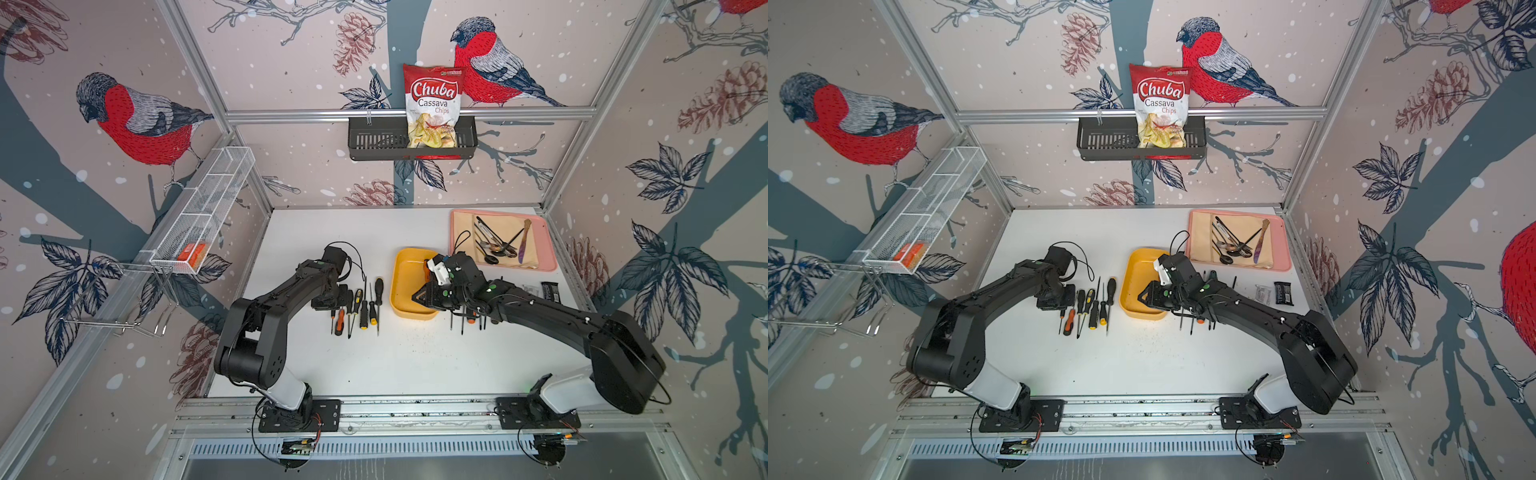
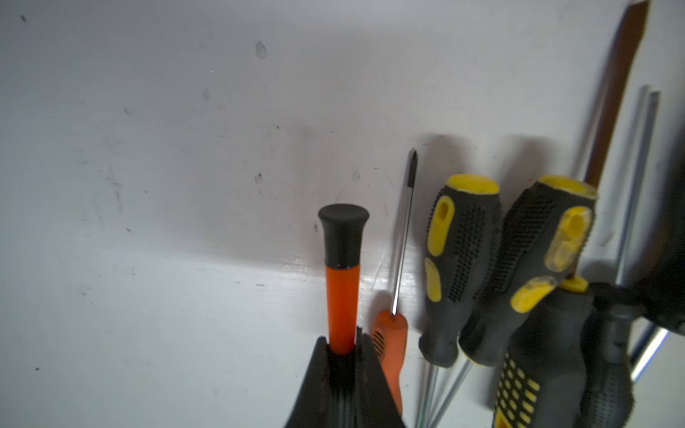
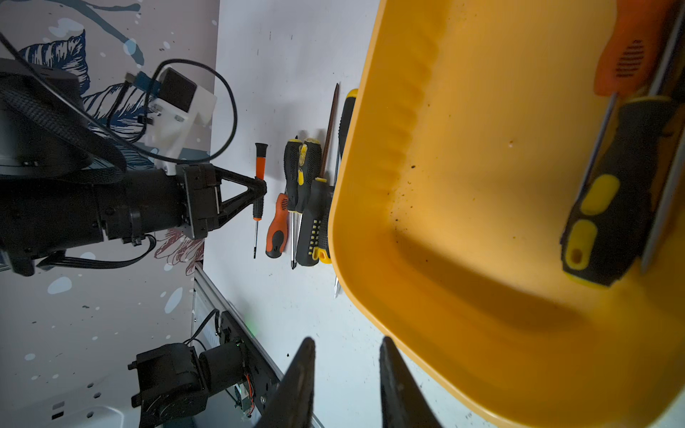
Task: Take out the screwdriver from the storage box
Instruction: Place the screwdriver at the center of the board, then pick up the screwdriver from the storage box, then place the screwdriver at the center of the board.
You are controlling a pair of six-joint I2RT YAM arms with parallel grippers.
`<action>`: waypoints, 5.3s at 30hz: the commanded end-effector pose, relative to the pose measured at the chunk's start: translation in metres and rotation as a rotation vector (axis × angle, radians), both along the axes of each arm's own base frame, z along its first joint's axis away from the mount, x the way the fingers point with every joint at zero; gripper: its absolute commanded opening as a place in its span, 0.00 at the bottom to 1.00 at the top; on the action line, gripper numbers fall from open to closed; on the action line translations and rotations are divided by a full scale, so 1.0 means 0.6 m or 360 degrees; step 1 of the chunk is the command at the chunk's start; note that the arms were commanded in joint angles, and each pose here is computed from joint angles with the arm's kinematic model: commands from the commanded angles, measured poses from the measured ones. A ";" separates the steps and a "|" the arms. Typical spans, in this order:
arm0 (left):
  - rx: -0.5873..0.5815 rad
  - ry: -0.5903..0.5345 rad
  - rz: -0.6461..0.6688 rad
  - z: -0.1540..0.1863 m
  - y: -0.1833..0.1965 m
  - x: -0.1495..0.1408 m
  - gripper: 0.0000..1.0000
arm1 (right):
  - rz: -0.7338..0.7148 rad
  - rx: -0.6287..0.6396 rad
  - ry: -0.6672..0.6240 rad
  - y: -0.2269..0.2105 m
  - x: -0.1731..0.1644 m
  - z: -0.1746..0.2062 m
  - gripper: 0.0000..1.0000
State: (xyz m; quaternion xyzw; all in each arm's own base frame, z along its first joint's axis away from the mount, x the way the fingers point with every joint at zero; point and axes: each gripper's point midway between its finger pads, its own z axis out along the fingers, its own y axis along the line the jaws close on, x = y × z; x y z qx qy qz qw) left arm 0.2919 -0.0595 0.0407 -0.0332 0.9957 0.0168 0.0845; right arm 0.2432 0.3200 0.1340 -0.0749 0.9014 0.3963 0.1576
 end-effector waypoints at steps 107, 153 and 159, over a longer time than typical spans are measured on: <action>-0.1062 -0.0470 -0.0184 0.209 -0.230 0.007 0.43 | -0.0277 -0.1015 0.0126 -0.034 0.242 -0.141 0.10; -0.1120 -0.0300 -0.0579 0.187 -0.457 -0.012 0.43 | -0.0873 -0.1460 0.0244 -0.495 0.121 -0.110 0.09; -0.1082 -0.0296 -0.0568 0.179 -0.450 -0.012 0.43 | -0.0851 -0.1473 0.0293 -0.501 0.129 -0.143 0.09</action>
